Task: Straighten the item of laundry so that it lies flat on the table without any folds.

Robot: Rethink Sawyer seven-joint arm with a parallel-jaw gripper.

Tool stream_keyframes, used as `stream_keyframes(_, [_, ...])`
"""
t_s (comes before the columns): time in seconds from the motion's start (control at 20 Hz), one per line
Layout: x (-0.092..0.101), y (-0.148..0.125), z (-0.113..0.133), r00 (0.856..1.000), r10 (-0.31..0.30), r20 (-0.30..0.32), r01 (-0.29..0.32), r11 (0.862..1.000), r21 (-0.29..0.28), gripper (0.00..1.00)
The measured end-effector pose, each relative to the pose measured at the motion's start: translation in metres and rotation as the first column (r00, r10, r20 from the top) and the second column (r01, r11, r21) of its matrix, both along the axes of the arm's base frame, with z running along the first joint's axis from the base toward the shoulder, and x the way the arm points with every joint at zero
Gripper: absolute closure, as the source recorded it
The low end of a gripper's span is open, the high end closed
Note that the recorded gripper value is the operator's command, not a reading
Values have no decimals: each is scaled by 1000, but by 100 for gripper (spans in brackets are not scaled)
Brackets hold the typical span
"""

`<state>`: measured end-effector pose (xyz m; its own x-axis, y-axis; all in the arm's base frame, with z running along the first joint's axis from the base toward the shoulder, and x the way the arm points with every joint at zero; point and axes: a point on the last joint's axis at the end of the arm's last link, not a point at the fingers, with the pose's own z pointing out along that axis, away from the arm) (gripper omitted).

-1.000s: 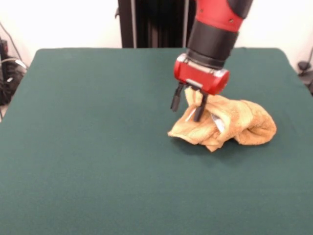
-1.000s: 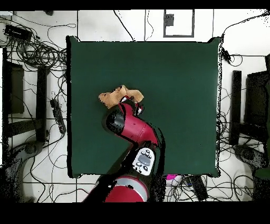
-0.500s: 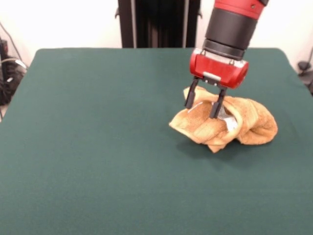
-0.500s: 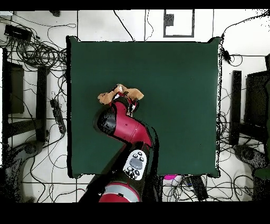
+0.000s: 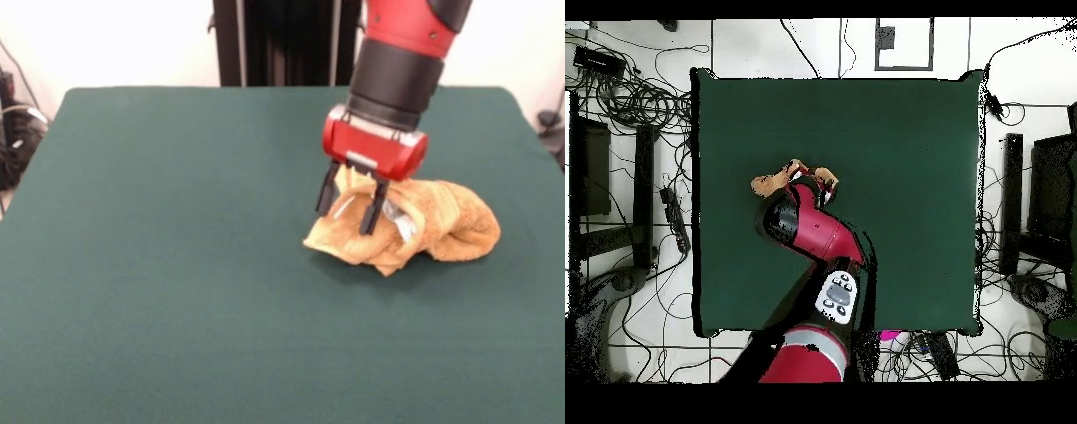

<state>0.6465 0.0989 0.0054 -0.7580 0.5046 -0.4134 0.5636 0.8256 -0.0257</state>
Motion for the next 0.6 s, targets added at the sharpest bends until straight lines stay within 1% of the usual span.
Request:
stream_keyframes(0.05, [2, 0, -7, 1000, -6, -24, 6, 1000, 22, 0])
stream_keyframes(0.15, [2, 3, -25, 994, -15, -107, 25, 995, 97, 0])
stream_keyframes(0.2, [2, 5, -32, 987, -13, -157, 36, 989, 141, 0])
stream_keyframes(0.3, [3, 7, -42, 967, 0, -254, 60, 972, 228, 0])
stream_keyframes(0.35, [5, 6, -42, 963, 3, -271, 66, 967, 245, 0])
stream_keyframes(0.4, [11, 3, -38, 947, 17, -322, 84, 951, 296, 0])
stream_keyframes(0.5, [16, 0, -33, 918, 49, -394, 107, 926, 363, 0])
stream_keyframes(0.55, [17, 0, -32, 911, 57, -408, 111, 920, 375, 0])
stream_keyframes(0.6, [17, 0, -29, 890, 81, -449, 125, 903, 411, 0])
